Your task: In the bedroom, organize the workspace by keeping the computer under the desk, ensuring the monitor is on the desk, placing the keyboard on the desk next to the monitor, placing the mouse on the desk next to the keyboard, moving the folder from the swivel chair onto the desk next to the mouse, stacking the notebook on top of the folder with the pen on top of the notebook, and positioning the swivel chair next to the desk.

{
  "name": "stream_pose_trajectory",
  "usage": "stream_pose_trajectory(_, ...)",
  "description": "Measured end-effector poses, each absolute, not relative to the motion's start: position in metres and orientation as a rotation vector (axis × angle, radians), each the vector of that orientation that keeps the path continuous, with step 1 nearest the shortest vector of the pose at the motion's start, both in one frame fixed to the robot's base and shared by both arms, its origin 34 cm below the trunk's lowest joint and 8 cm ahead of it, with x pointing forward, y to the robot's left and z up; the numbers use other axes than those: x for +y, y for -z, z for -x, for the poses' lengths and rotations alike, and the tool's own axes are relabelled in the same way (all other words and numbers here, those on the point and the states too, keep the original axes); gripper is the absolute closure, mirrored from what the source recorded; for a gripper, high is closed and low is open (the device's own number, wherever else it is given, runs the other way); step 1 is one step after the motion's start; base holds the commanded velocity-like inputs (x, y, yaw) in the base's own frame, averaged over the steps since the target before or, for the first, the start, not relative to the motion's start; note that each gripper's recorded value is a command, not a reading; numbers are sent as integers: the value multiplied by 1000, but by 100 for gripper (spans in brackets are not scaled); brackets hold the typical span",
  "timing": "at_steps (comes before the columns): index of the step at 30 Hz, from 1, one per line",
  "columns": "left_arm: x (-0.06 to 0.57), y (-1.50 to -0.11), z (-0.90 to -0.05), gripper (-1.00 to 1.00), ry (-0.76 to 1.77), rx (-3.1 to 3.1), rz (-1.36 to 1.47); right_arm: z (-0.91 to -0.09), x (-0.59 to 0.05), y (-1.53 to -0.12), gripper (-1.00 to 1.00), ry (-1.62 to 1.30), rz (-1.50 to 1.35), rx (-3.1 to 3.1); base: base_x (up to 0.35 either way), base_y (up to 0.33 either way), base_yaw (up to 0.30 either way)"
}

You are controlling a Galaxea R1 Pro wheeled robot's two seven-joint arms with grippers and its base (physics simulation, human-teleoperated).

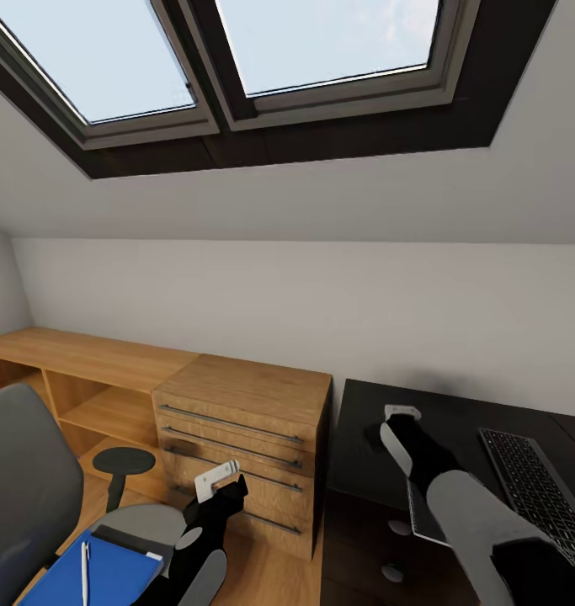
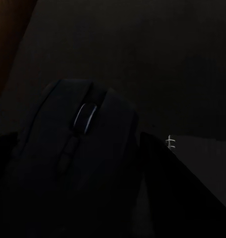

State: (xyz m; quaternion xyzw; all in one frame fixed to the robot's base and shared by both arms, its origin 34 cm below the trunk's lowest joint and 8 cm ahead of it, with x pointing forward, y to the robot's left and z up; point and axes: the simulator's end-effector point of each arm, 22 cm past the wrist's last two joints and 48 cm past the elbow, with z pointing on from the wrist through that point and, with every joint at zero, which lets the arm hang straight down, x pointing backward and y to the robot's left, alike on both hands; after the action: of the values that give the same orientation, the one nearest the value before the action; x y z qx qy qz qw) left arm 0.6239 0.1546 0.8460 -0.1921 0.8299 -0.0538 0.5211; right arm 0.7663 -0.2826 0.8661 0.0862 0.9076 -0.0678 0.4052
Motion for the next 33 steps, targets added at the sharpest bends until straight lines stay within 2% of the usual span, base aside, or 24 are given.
stream_pose_trajectory(12, 154, -846, -624, -100, 130, 1988, 460, -751, -282, -830, 100, 173, -204, 2424, 0, 0, 0)
stream_pose_trajectory(25, 153, -852, -625, -100, 140, 1979, 461, -739, -247, -811, 100, 162, -140, 2475, 0, 0, 0)
stream_pose_trajectory(33, 153, -851, -625, -100, 142, 1980, 462, -738, -246, -811, 100, 259, -30, 2467, 0, 0, 0)
